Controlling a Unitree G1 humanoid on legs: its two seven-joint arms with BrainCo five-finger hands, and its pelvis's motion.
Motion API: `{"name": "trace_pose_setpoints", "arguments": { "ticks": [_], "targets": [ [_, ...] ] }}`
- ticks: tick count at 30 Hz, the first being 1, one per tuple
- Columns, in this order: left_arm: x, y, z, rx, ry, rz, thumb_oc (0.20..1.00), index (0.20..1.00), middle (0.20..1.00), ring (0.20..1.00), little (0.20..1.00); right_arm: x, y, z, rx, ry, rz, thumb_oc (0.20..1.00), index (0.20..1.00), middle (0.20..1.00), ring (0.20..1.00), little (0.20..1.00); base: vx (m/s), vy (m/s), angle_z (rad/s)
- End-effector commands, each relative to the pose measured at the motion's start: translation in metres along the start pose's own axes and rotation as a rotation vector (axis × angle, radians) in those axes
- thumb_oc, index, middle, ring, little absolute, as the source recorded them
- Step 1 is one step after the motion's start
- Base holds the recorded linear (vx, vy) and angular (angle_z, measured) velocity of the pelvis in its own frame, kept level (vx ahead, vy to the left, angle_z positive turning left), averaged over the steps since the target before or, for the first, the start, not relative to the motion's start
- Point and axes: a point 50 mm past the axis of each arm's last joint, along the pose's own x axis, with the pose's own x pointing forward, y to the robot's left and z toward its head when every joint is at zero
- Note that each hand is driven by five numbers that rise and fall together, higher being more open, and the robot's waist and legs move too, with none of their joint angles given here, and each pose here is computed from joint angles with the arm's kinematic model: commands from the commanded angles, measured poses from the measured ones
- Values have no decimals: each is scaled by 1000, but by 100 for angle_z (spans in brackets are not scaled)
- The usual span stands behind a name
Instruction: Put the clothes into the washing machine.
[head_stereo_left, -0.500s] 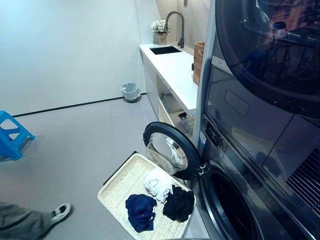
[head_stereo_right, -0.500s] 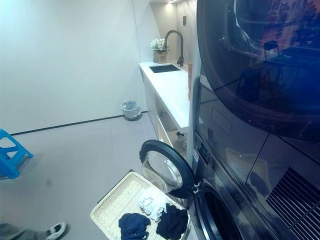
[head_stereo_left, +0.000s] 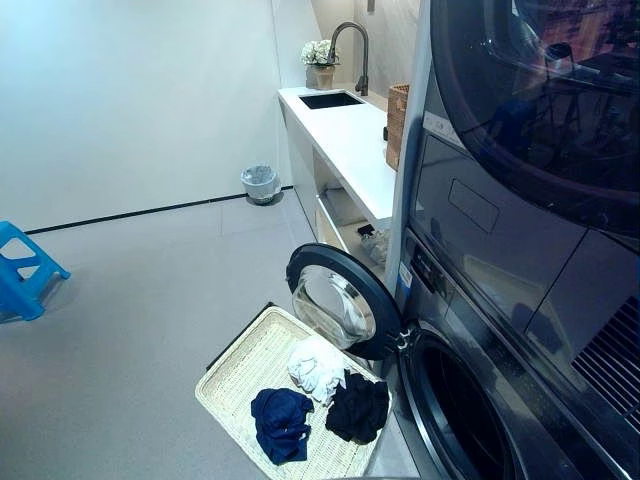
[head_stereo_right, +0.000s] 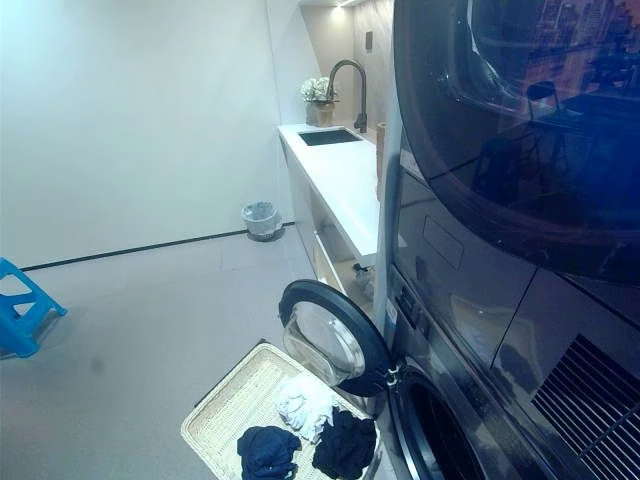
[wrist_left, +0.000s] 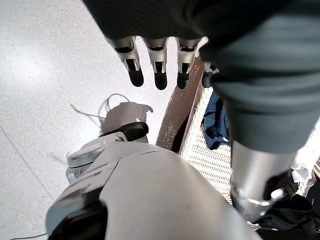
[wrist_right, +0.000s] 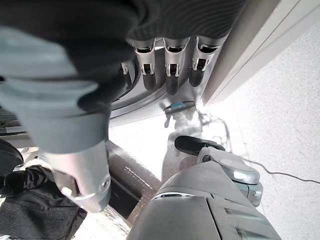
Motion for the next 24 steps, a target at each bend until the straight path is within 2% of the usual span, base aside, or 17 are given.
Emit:
{"name": "trace_pose_setpoints", "arguments": {
  "ticks": [1,14,18,23,24],
  "targets": [
    [3,17,26,15,-52,32,1000,1000,1000,1000,1000,0,-2,25,27,-42,-12,1000,1000,1000,1000,1000,0,0,0],
    [2,19,30,-36,-101,82,1000,1000,1000,1000,1000,0,-5,28,34,-60,-17,1000,1000,1000,1000,1000,37,-3,0],
    [-1,31,47,-65,-217,170,1000,1000,1000,1000,1000,-2,-11,48,72,-146,-25,1000,1000,1000,1000,1000,32,0,0],
    [-11,55,99,-191,-476,352,1000,1000,1000,1000,1000,-12,-22,96,119,-348,-48,1000,1000,1000,1000,1000,-205,14,-7],
    [-24,68,142,-236,-659,457,1000,1000,1000,1000,1000,-22,-24,129,154,-490,-11,1000,1000,1000,1000,1000,-252,-2,-2]
  ]
}}
